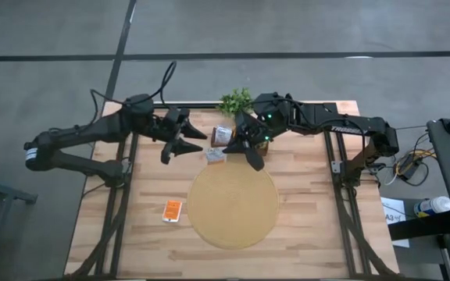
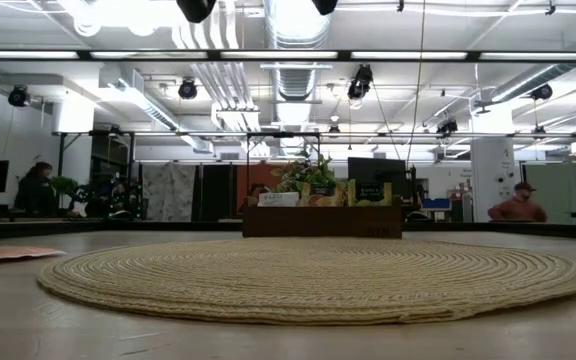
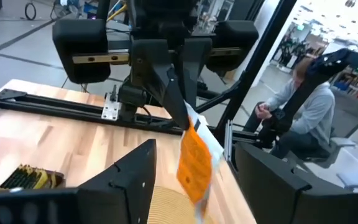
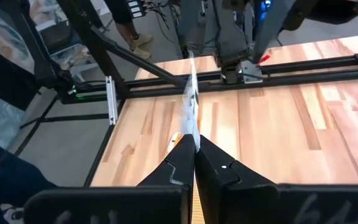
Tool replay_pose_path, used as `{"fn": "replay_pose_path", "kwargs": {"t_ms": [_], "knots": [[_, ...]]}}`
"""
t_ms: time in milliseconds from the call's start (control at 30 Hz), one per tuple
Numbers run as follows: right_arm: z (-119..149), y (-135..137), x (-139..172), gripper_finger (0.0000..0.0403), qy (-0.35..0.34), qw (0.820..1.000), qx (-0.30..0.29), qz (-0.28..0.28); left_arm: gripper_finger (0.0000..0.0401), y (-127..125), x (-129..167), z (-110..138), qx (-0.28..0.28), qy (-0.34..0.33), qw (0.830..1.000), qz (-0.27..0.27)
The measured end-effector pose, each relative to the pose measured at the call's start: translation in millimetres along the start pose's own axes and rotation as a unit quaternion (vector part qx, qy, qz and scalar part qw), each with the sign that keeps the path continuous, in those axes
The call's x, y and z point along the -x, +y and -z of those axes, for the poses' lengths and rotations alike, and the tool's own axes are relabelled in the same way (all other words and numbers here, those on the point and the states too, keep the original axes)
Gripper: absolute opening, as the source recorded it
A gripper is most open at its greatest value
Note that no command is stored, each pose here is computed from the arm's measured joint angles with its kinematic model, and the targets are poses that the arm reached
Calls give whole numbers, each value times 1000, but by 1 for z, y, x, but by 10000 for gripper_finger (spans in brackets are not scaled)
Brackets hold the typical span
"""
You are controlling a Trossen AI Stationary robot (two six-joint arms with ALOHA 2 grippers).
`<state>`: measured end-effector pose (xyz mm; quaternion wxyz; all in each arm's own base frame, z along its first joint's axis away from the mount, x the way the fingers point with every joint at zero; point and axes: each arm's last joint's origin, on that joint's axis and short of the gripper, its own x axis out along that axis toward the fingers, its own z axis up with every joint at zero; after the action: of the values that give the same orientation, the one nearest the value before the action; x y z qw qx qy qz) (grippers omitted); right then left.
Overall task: Pick & Place Tea
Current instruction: Put the white tea bag into the left section of the wooden organizer
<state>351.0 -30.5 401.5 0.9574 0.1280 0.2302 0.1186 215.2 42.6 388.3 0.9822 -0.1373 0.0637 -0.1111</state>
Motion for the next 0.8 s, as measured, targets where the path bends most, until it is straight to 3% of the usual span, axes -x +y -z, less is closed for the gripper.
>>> {"fn": "replay_pose_path", "kwargs": {"t_ms": [533, 800], "knots": [[-2, -1, 0, 8, -12, 1000, 2, 16, 213, 5, -9, 4, 8, 23, 1000, -12], [-1, -2, -2, 8, -9, 1000, 0, 16, 195, 10, -19, 2, 8, 30, 999, -13]]}}
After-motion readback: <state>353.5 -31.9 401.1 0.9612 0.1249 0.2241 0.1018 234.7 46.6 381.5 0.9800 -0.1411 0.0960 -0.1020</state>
